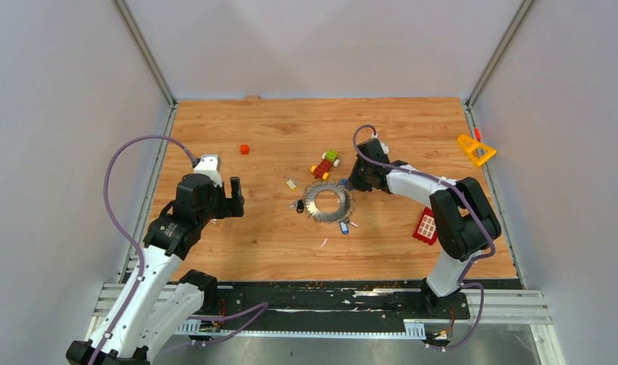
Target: Remove the keys from the keyring
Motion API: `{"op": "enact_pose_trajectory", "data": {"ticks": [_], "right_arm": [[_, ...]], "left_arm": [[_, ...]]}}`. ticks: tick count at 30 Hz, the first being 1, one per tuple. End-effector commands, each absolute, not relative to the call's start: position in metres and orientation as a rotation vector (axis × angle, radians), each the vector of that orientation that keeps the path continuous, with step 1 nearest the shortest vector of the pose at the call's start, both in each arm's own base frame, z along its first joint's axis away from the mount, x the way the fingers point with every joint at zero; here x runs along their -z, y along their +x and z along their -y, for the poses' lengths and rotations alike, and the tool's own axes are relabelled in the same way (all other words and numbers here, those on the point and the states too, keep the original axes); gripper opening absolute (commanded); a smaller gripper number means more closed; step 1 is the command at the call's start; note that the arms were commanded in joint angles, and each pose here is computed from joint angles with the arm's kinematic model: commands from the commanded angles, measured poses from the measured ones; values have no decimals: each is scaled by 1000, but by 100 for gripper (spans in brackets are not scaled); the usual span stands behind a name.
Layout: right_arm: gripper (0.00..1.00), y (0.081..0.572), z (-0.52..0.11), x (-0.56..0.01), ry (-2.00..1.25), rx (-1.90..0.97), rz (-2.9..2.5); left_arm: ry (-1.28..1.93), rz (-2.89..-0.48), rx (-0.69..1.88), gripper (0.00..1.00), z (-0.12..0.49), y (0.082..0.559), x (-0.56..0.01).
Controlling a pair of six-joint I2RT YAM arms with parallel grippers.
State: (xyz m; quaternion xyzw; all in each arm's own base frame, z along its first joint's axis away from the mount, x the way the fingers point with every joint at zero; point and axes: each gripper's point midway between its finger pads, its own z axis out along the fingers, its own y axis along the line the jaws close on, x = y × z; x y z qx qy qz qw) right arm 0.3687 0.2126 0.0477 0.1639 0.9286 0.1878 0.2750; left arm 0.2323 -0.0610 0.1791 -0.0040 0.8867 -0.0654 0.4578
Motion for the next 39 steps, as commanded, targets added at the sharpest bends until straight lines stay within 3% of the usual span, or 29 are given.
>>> {"op": "enact_pose_trajectory", "data": {"ticks": [1, 5, 14, 24, 39], "right_arm": [[8, 375, -217, -60, 406, -540, -2451], [0, 380, -209, -77, 378, -487, -2418], [0, 376, -184, -178, 164, -308, -2184], [0, 332, -194, -293, -142, -383, -1965], [0, 263, -190, -350, -348, -529, -1849]], "left_arm": [[16, -2154, 174, 100, 64, 237, -185], [14, -2151, 171, 100, 64, 237, -186], [21, -2146, 179, 100, 65, 236, -187], [34, -2028, 234, 100, 67, 229, -207], [26, -1900, 302, 100, 69, 221, -232]]}}
